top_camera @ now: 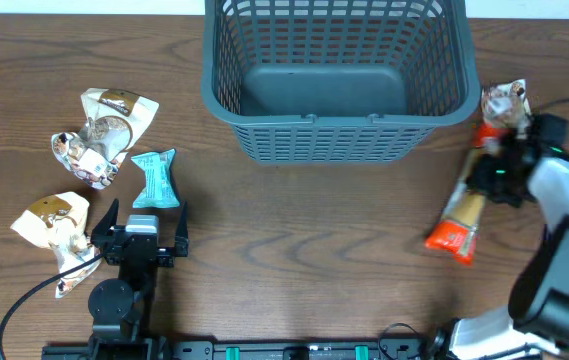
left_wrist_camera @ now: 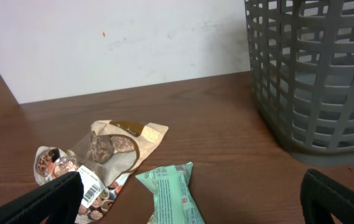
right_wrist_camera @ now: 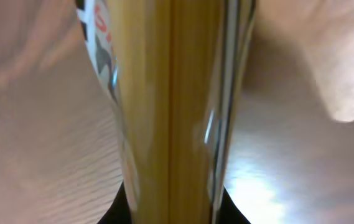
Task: Pack container
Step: 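Lift the spaghetti package with the right gripper toward the basket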
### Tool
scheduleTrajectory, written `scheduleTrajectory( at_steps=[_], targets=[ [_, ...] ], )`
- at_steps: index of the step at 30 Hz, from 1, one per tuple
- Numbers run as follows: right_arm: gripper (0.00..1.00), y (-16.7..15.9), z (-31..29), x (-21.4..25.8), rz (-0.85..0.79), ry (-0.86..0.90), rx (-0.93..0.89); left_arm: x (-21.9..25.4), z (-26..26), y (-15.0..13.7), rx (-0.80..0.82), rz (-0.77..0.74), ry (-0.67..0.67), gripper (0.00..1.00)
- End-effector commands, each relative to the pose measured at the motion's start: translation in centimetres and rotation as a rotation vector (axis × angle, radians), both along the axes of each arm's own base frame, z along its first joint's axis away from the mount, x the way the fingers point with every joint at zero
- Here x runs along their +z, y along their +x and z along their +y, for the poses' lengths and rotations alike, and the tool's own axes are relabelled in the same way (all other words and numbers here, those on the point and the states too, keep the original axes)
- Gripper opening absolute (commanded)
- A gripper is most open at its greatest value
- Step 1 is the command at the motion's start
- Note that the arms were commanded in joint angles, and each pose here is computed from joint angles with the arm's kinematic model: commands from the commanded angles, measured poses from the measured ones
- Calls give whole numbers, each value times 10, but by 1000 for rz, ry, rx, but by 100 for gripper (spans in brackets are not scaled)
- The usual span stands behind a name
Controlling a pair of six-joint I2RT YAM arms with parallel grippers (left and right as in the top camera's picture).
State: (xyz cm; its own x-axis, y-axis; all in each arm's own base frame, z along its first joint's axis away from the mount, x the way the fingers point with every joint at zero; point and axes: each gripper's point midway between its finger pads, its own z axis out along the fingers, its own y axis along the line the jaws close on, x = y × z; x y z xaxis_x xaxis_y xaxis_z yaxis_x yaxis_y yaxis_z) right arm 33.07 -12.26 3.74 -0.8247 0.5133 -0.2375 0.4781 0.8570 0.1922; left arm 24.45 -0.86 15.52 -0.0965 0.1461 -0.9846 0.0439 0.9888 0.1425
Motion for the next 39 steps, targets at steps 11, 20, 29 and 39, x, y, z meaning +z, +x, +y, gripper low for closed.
scheduleTrajectory(
  at_steps=[11, 20, 29, 39],
  targets=[
    [1, 2, -24, 257, -513, -240, -31, -12, 3, 0, 20, 25, -1, 99],
    [1, 14, 54, 403, -828, -386, 335, -12, 3, 0, 20, 25, -1, 99],
    [1, 31, 222, 422, -1071, -466, 1194, -12, 3, 0, 20, 26, -1, 99],
    [1, 82, 312, 380, -1123, -584, 1517, -12, 3, 0, 26, 27, -60, 99]
  ],
)
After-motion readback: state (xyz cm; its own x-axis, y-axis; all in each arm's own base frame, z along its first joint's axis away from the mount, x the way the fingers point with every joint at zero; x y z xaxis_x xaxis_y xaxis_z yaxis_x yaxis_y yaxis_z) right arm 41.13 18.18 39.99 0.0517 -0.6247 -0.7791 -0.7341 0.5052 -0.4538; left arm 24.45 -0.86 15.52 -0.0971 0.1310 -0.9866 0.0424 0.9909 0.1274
